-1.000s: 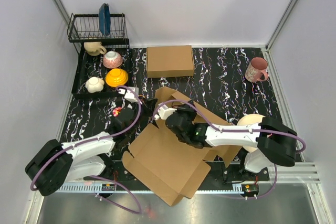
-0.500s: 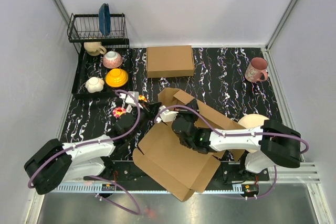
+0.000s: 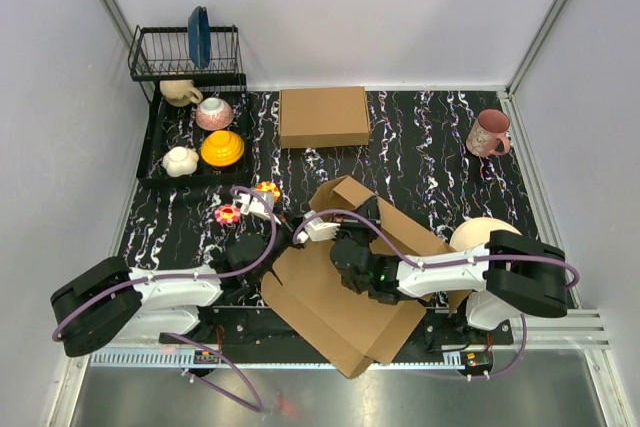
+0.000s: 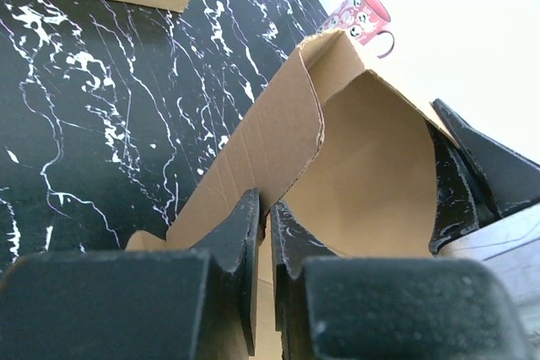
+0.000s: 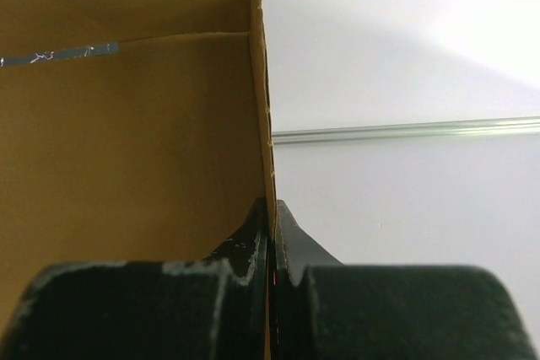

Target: Fold the paper box

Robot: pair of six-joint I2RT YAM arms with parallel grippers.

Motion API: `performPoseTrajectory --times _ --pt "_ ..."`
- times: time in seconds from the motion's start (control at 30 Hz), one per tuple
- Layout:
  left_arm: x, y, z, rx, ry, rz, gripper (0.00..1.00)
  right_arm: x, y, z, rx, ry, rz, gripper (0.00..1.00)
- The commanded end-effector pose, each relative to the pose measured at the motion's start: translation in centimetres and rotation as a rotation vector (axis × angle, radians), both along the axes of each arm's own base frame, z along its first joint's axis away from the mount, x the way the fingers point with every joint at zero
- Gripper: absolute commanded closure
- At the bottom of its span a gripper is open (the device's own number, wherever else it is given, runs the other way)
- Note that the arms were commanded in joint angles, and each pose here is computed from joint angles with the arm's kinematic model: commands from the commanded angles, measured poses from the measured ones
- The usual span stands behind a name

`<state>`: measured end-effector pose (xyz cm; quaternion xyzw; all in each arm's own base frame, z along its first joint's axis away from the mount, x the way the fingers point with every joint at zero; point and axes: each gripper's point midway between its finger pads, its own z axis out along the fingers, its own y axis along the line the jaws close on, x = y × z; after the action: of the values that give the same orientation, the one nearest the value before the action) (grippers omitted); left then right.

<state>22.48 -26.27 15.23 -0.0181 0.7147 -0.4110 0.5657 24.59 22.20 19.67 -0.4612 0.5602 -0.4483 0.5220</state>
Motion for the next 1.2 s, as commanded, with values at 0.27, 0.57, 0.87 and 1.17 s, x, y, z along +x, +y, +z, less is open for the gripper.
performPoseTrajectory --times 0.27,0.57,0.87,1.17 --pt "-0.7 -2.1 2.0 -0.211 -0.015 -0.029 0.95 -2.0 -0.1 -1.7 0.123 0.032 -0.005 0.95" --pt "-0.5 -3.1 2.2 -0.208 -0.022 -0.038 0.94 -2.4 -0.6 -1.9 0.192 0.065 -0.011 0.93" --pt "-0.9 -3.2 3.0 -0.275 -0.083 -0.066 0.94 -2.4 -0.3 -2.8 0.216 0.077 -0.005 1.0" --pt "-2.8 -5.7 3.1 -0.289 -0.125 -0.214 0.92 -2.4 -0.3 -3.0 0.231 0.084 -0.011 1.0"
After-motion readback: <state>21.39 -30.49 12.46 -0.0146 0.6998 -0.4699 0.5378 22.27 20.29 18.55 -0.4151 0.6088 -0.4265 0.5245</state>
